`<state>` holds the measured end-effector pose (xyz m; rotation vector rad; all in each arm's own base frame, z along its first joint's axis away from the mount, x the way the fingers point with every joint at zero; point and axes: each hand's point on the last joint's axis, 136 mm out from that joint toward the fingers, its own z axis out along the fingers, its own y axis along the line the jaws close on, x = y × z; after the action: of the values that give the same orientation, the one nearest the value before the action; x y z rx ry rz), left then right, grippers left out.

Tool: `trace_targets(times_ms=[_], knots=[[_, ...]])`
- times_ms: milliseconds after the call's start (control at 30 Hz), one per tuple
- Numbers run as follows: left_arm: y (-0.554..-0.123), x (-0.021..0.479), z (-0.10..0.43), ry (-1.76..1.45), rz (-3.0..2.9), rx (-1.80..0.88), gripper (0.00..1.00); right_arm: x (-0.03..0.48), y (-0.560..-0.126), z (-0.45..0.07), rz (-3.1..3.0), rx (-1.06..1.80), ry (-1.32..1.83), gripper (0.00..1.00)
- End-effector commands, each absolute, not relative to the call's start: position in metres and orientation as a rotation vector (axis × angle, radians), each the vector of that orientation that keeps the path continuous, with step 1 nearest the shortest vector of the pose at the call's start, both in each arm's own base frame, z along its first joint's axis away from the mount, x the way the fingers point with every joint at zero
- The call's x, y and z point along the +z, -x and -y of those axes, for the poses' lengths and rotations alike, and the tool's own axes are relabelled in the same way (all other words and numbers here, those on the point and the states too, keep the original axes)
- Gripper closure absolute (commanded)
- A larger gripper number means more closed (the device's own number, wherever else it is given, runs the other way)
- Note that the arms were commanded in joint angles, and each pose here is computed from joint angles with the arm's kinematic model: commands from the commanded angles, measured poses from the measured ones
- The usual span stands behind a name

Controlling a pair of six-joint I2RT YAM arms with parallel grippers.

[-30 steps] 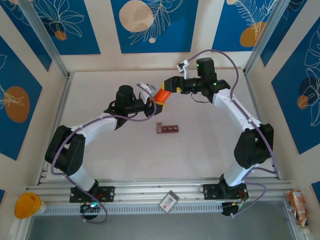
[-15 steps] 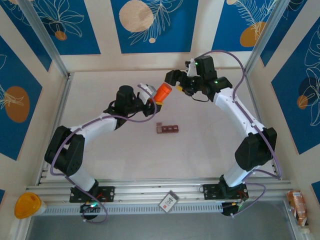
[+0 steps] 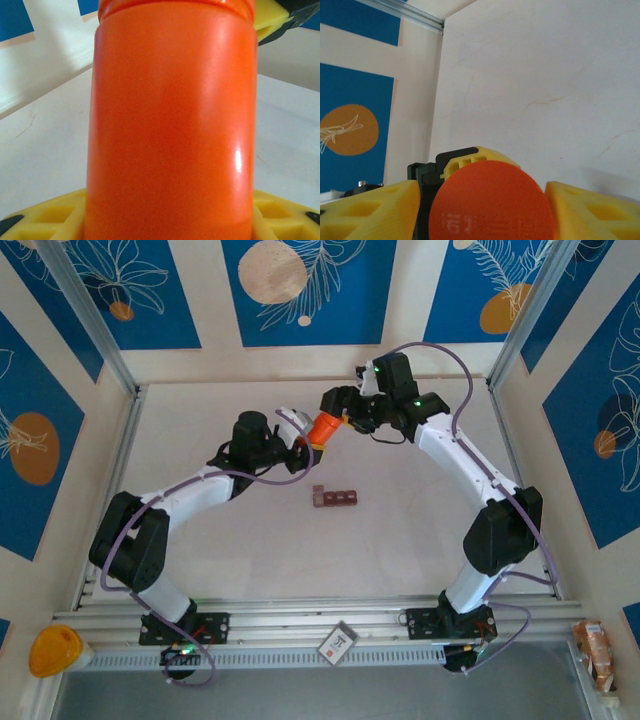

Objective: Sort the pills into containers

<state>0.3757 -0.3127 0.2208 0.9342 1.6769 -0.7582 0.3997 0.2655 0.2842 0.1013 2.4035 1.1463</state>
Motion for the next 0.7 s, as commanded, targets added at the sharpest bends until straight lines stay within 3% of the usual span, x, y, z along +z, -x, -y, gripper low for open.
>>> trace_targets(times_ms=[0, 200, 400, 533, 600, 667], knots=[[-0.376, 0.245, 0.315, -0.936, -1.607, -0.749, 1.0, 0.286, -0.395, -0.274, -2.406, 1.191, -0.053, 0.4], [-0.373, 0.252, 0.317, -0.927, -1.589, -0.793, 1.0, 0.293, -0.39, -0.28, -2.332, 1.282, 0.106, 0.49], [-0.358, 0.268, 0.325, -0.957, -1.561, -0.944, 1.0, 0.314, -0.38, -0.275, -2.071, 1.264, 0.567, 0.47], [-0.35, 0.279, 0.329, -0.949, -1.534, -1.04, 1.0, 0.317, -0.376, -0.271, -2.013, 1.294, 0.635, 0.45], [-0.352, 0.278, 0.328, -0.94, -1.544, -1.032, 1.0, 0.321, -0.377, -0.271, -2.023, 1.307, 0.611, 0.37], [-0.356, 0.274, 0.325, -0.934, -1.558, -0.99, 1.0, 0.323, -0.381, -0.268, -2.068, 1.281, 0.527, 0.18]])
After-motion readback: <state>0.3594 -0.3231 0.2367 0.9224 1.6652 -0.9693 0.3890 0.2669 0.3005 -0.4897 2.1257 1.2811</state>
